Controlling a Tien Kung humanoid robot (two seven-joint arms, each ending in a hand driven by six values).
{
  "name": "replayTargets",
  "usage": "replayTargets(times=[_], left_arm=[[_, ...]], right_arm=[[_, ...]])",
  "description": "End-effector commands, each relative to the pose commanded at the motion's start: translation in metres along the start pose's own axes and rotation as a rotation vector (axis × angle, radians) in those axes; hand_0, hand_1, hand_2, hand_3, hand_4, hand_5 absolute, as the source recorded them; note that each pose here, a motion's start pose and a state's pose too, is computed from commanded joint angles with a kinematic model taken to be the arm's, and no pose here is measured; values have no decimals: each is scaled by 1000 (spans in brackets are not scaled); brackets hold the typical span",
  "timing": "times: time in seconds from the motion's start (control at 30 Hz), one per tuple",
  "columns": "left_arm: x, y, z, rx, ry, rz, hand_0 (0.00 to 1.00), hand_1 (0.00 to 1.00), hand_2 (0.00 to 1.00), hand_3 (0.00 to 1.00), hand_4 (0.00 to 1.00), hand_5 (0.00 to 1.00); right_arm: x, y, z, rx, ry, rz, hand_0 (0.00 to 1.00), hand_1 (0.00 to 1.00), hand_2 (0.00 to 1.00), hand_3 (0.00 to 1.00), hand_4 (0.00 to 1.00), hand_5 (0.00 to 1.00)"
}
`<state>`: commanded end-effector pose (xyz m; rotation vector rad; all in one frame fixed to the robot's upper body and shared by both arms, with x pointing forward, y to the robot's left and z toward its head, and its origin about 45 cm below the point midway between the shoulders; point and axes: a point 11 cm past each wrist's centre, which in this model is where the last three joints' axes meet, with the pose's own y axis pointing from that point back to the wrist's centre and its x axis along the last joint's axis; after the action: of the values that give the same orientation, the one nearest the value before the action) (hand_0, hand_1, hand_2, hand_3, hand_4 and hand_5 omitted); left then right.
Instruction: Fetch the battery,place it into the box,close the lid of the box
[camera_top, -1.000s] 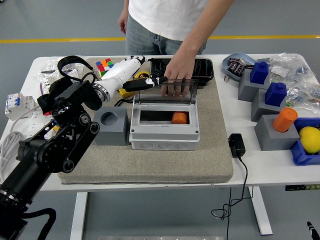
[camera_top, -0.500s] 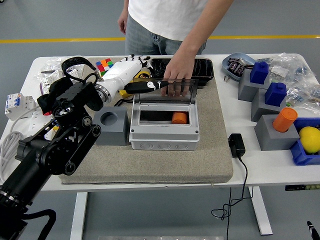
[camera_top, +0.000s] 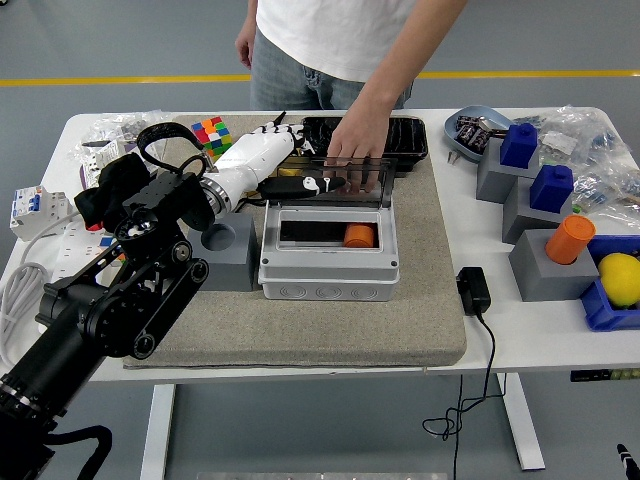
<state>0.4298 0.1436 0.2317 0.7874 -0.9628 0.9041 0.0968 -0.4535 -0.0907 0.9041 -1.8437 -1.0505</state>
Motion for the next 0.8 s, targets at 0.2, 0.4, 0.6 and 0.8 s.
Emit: replayTargets(times=[0.2,0.4,0.6,0.8], left_arm=[[-2,2,11,-30,-8,2,998,998,993,637,998,998],[-1,6,29,-80,-24,12,998,998,988,636,998,998],[-9,9,42,-119,-38,-12,998,998,982,635,998,998],[-23,10,48,-141,-44,-54,998,998,975,631,998,998]], right_arm=[[2,0,3,-7,2,5,895,877,843,866,998,998],[2,0,4,-7,2,5,895,876,843,865,998,998],[4,0,4,-9,0,8,895,876,843,865,998,998],[4,0,3,-9,0,7,894,874,843,865,998,998]])
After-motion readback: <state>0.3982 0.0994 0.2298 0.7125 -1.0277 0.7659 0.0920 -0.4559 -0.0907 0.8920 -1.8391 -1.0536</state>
